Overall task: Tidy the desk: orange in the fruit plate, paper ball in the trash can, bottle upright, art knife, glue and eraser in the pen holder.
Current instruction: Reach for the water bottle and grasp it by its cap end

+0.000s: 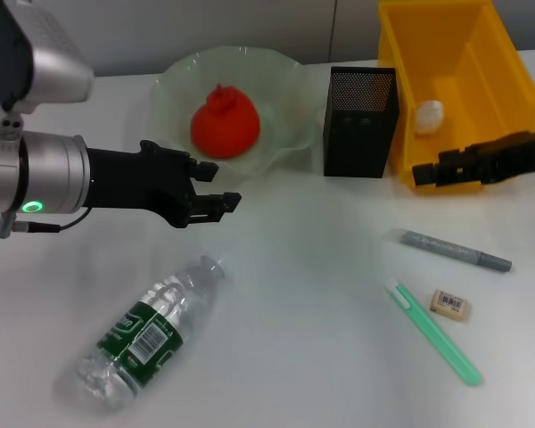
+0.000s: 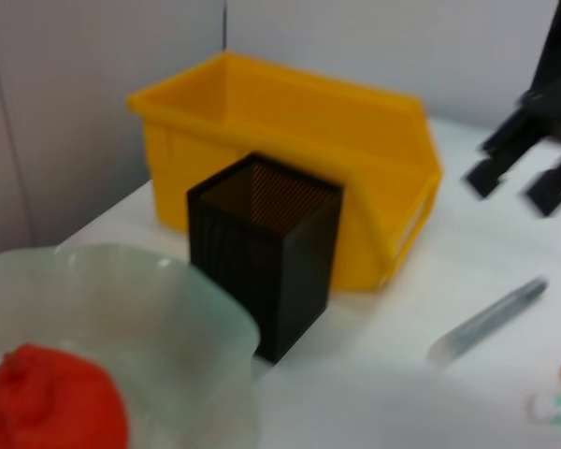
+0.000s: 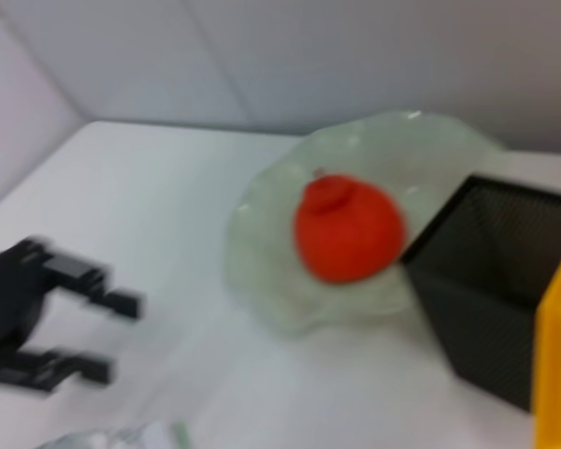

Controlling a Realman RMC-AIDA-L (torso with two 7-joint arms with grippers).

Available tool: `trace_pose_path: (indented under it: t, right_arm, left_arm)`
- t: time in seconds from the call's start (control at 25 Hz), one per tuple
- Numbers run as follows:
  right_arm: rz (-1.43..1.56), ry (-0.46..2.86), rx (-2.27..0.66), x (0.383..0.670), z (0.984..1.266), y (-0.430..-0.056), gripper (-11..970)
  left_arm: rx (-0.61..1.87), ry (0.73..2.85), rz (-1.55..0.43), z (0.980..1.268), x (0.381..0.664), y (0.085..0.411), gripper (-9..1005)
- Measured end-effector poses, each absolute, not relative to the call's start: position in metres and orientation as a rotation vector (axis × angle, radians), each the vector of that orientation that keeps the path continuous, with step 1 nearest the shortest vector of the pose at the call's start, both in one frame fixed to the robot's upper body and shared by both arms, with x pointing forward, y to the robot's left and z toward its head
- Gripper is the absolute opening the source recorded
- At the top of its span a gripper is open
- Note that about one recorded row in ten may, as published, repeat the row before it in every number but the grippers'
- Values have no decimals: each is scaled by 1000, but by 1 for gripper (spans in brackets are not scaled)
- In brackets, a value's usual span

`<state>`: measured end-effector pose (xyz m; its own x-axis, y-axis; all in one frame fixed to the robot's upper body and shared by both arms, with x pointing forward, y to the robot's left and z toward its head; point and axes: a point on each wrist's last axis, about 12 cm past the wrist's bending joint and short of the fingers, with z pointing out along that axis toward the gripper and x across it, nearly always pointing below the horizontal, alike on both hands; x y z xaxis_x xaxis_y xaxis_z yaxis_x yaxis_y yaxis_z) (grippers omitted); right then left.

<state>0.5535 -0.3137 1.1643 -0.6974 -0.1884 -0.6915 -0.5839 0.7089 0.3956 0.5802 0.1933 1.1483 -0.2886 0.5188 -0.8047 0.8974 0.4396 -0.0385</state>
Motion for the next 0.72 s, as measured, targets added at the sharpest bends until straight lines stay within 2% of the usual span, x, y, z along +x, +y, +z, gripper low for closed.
trace_pose_path:
  t: [0.4, 0.72]
  right_arm:
    - [842, 2309, -582, 536, 1146, -323, 661]
    - [794, 2312, -536, 540, 1136, -329, 659]
  left_arm:
    - [1278, 2042, -384, 1156, 580, 175, 596]
    - [1277, 2066, -350, 1162, 568, 163, 649]
